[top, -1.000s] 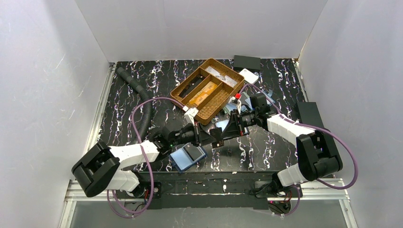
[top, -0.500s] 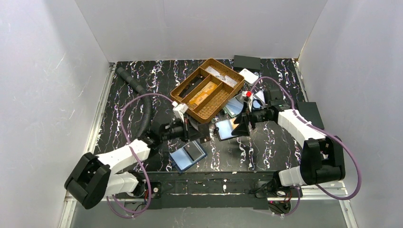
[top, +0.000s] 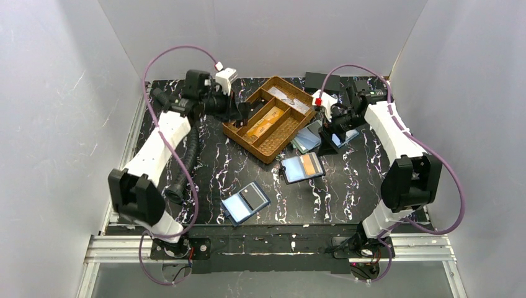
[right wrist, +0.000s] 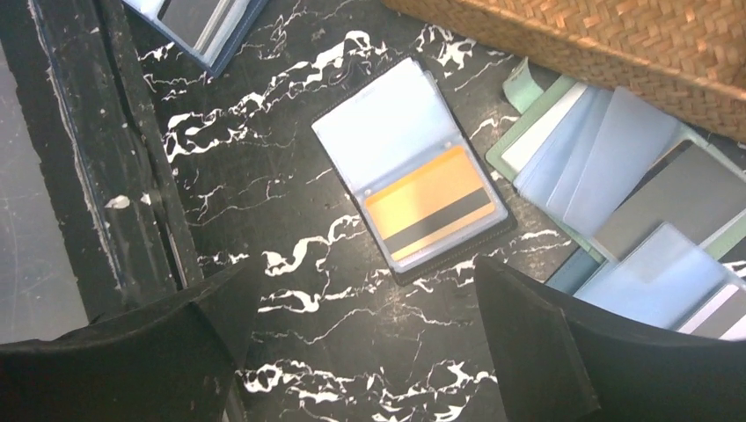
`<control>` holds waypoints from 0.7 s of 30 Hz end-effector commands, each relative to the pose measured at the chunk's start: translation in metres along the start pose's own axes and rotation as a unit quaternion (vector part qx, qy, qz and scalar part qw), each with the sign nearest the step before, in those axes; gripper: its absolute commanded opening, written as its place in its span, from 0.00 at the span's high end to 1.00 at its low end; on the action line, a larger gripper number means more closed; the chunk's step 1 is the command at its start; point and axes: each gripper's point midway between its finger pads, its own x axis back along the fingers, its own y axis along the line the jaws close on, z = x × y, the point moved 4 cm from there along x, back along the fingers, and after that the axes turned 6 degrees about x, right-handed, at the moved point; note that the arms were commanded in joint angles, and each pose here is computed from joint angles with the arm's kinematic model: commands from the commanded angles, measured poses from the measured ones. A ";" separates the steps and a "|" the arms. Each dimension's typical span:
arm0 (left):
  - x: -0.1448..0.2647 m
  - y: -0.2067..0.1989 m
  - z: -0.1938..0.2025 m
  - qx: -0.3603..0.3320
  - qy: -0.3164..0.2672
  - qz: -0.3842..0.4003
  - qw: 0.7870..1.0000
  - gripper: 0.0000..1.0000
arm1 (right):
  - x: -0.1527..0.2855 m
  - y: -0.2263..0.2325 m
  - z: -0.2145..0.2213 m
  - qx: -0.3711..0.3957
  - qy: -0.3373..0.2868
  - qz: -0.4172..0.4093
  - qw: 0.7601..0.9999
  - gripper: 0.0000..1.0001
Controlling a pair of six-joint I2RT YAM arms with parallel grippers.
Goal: Take the credit cards out of the card holder
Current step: Place the credit card in the storage box.
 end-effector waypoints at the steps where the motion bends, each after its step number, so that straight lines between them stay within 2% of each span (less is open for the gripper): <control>1: 0.001 0.025 -0.016 -0.044 0.083 -0.030 0.995 1.00 | 0.013 0.015 0.004 -0.045 0.041 -0.027 0.998 0.02; 5: -0.017 0.044 -0.036 -0.057 0.098 -0.045 0.993 1.00 | 0.011 0.011 0.017 -0.047 0.068 -0.005 0.997 0.02; 12: -0.066 0.087 -0.036 -0.051 0.120 -0.064 0.989 1.00 | 0.000 0.008 0.030 -0.062 0.075 -0.005 0.995 0.02; 21: -0.102 0.122 -0.045 -0.056 0.105 -0.077 0.990 1.00 | -0.011 0.006 0.039 -0.088 0.080 -0.030 0.992 0.02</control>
